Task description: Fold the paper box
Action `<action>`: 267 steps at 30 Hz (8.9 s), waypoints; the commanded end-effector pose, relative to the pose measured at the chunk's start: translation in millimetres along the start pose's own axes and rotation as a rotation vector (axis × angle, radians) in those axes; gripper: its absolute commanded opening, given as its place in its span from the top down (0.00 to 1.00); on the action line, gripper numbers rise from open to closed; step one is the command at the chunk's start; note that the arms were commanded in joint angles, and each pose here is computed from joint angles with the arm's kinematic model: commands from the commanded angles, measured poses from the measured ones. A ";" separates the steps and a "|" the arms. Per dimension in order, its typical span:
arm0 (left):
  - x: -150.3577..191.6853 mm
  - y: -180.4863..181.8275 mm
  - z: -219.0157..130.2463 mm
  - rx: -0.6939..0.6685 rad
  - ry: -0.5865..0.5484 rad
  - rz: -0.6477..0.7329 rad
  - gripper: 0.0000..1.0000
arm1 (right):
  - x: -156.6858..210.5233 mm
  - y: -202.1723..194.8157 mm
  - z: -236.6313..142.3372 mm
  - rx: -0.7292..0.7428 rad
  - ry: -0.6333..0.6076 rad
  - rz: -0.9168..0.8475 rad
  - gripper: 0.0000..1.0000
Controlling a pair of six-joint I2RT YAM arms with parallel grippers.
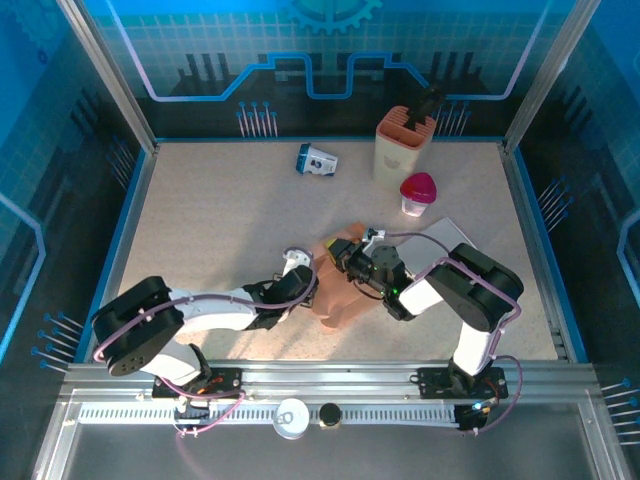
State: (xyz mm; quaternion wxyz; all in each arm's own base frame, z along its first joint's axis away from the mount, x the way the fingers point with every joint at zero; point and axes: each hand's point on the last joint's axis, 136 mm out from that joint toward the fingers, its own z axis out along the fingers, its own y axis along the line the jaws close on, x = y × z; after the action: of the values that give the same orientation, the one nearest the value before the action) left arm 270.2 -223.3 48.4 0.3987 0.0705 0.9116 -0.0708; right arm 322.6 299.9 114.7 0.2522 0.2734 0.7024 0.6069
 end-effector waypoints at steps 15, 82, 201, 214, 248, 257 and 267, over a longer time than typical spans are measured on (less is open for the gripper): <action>-24.6 -2.3 10.5 -0.106 -0.107 -0.092 0.74 | 6.3 -4.6 -2.8 0.006 -0.009 0.025 1.00; -118.2 15.7 -43.0 0.603 0.227 -0.148 1.00 | -39.2 130.2 -108.9 -0.043 0.402 -1.081 0.54; -40.5 22.6 51.8 0.268 0.188 -0.284 0.71 | -56.2 -9.9 -51.0 1.284 -0.017 -1.287 1.00; -20.6 46.6 59.2 0.043 0.225 -0.295 0.98 | -58.8 -16.6 -52.3 1.314 -0.014 -1.254 1.00; -61.7 48.1 45.7 0.042 0.145 -0.250 1.00 | -59.8 -25.6 -51.5 1.313 0.017 -1.220 1.00; -72.5 40.9 25.8 0.080 0.135 -0.284 0.51 | -62.2 -34.8 -55.8 1.338 0.030 -1.140 1.00; -112.4 30.8 -41.4 0.191 0.040 -0.356 0.41 | -66.6 -48.3 -67.1 1.338 0.055 -0.910 1.00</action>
State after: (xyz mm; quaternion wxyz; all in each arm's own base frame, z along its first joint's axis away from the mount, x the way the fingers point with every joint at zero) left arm 333.3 -193.5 141.2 0.3613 -0.0496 0.9060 -0.2148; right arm 331.3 214.2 87.0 0.2811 0.0070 0.9546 -0.0979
